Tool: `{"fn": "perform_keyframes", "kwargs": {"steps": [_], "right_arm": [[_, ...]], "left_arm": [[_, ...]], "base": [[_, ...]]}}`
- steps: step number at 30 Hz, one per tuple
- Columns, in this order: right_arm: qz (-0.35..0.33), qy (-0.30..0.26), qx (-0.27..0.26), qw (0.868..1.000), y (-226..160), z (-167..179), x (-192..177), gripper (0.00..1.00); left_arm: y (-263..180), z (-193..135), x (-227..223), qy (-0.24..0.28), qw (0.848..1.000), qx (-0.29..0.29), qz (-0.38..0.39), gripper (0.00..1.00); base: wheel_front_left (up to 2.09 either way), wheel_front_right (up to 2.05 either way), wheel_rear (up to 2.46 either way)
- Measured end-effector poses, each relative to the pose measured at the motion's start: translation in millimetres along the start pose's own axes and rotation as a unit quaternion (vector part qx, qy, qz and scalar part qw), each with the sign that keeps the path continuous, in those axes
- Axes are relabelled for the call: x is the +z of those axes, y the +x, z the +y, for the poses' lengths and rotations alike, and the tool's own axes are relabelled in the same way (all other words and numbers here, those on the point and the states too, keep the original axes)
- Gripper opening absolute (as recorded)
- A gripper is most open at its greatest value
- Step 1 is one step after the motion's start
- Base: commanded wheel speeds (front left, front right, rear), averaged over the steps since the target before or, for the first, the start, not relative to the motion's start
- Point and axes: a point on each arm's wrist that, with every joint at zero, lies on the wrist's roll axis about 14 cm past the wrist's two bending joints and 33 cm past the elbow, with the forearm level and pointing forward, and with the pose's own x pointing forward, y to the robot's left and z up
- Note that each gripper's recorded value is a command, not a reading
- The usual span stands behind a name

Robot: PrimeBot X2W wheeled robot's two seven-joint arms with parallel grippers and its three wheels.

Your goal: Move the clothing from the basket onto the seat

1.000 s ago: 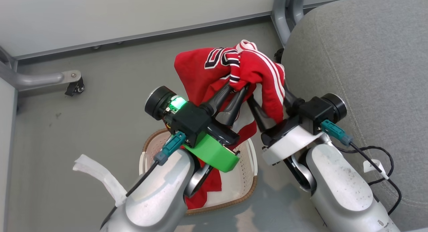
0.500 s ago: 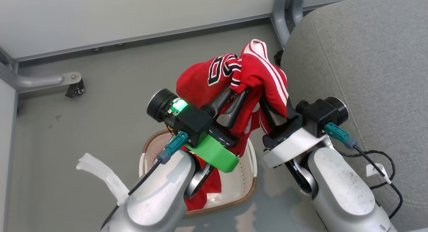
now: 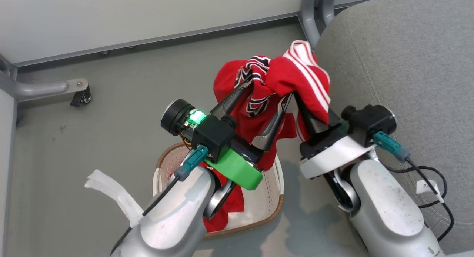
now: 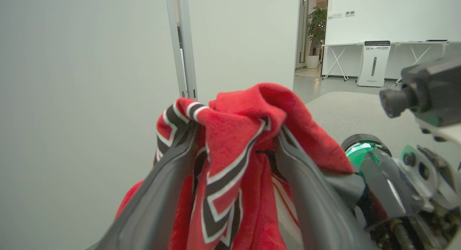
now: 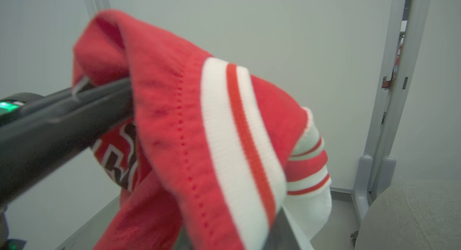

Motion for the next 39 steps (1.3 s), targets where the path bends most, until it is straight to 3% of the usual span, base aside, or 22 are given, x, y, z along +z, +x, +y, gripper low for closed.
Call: {"fn": "perform_keyframes", "kwargs": {"steps": [13, 23, 39], "right_arm": [[-0.023, -0.016, -0.063, 0.998, -7.1, -43.5, 16.9, 0.0], [-0.022, -0.041, -0.139, 0.989, -44.7, -89.0, 25.9, 0.0], [-0.013, -0.089, -0.284, 0.954, -139.9, -157.1, 47.9, 0.0]], "left_arm": [[-0.8, 2.4, -12.6, -0.001, 1.0, 0.004, 0.014, 1.0], [7.1, -7.5, -27.3, -0.006, 1.0, -0.017, 0.023, 1.0], [30.0, -39.6, -57.6, -0.026, 0.996, -0.077, 0.04, 1.0]], "base": [[0.0, 0.0, 0.0], [0.0, 0.0, 0.0], [0.0, 0.0, 0.0]]}}
